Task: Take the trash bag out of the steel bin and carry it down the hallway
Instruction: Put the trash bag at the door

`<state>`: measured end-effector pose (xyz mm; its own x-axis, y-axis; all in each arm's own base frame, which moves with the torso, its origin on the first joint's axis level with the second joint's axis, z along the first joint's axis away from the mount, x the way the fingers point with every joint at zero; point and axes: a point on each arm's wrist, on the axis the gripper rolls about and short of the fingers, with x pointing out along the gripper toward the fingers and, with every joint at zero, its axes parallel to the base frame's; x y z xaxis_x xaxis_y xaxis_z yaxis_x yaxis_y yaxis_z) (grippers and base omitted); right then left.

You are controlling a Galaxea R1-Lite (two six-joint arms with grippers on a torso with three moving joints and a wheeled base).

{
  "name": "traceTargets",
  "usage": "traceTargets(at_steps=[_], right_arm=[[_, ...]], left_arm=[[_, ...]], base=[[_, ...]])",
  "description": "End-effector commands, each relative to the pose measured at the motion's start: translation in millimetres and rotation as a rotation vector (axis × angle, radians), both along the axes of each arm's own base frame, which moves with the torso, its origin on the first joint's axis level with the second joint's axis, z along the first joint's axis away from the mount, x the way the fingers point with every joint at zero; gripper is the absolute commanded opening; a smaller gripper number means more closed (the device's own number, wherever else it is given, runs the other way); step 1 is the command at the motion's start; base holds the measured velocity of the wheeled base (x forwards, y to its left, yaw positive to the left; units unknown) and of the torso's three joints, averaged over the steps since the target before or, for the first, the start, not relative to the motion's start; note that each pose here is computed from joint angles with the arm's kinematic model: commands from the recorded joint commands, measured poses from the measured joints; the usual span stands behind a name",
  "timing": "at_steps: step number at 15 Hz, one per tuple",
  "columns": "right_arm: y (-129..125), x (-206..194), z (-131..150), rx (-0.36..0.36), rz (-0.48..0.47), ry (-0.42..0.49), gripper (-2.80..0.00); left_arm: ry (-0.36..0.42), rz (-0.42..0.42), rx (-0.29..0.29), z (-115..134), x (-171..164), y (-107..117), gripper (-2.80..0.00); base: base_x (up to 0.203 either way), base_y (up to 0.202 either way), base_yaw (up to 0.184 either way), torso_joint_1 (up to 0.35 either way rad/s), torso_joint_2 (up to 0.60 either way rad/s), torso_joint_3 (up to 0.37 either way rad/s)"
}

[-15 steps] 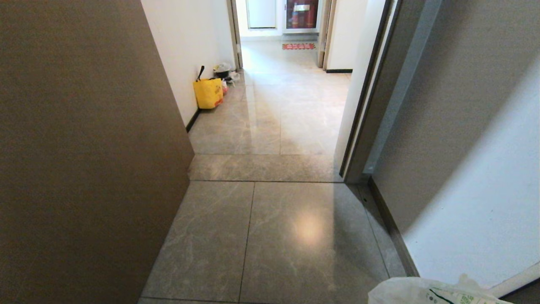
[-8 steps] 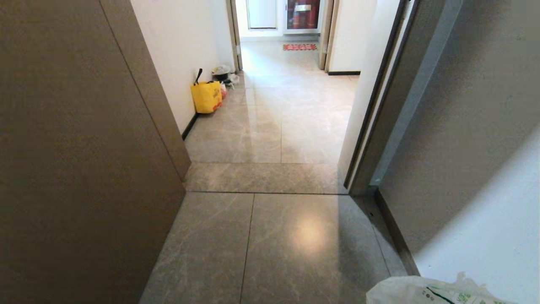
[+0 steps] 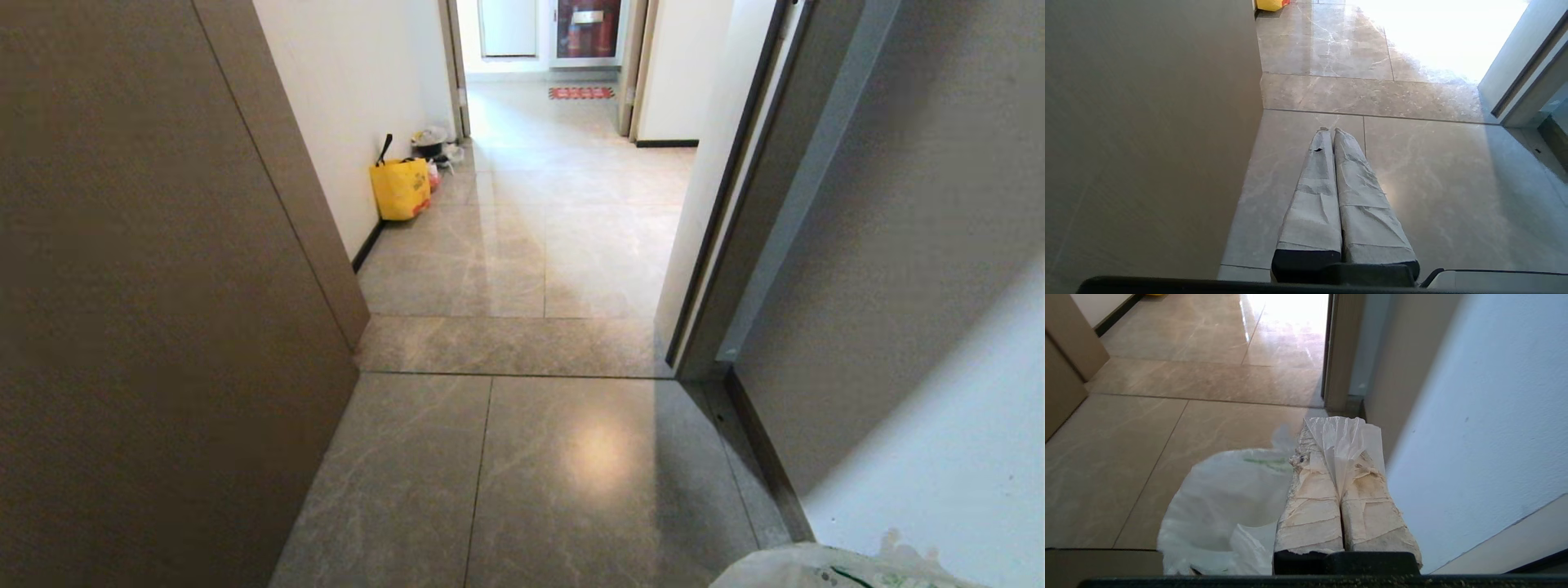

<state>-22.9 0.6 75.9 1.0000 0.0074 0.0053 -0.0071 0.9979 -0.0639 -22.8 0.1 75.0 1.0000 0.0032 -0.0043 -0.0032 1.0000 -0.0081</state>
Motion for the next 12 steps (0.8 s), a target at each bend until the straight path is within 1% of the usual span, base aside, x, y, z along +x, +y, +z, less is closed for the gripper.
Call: traceTargets(at_steps=[1, 3, 6, 8, 12], right_arm=[[0.0, 0.1, 0.1, -0.001, 0.0, 0.001, -2.8], [0.0, 0.1, 0.1, -0.001, 0.0, 0.001, -2.8], [0.0, 0.1, 0.1, -0.001, 0.002, 0.001, -2.8], [0.0, 0.1, 0.1, -0.001, 0.0, 0.001, -2.8], [0.0, 0.1, 0.1, -0.001, 0.0, 0.001, -2.8]], left_arm=[[0.0, 0.001, -0.001, 0.0, 0.0, 0.0, -2.8], [0.0, 0.001, -0.001, 0.0, 0.0, 0.0, -2.8], [-0.001, 0.0, 0.0, 0.1, 0.0, 0.0, -2.8], [0.0, 0.001, 0.0, 0.0, 0.0, 0.0, -2.8], [0.0, 0.0, 0.002, 0.0, 0.0, 0.0, -2.8]], base=[[0.0, 0.0, 0.0, 0.0, 0.0, 0.0], [-0.001, 0.107, -0.008, 0.001, 0.0, -0.001], [0.0, 0.194, 0.0, 0.003, 0.0, 0.0], [0.0, 0.129, 0.007, 0.002, 0.01, 0.0], [0.0, 0.013, 0.0, -0.001, 0.0, 0.001]])
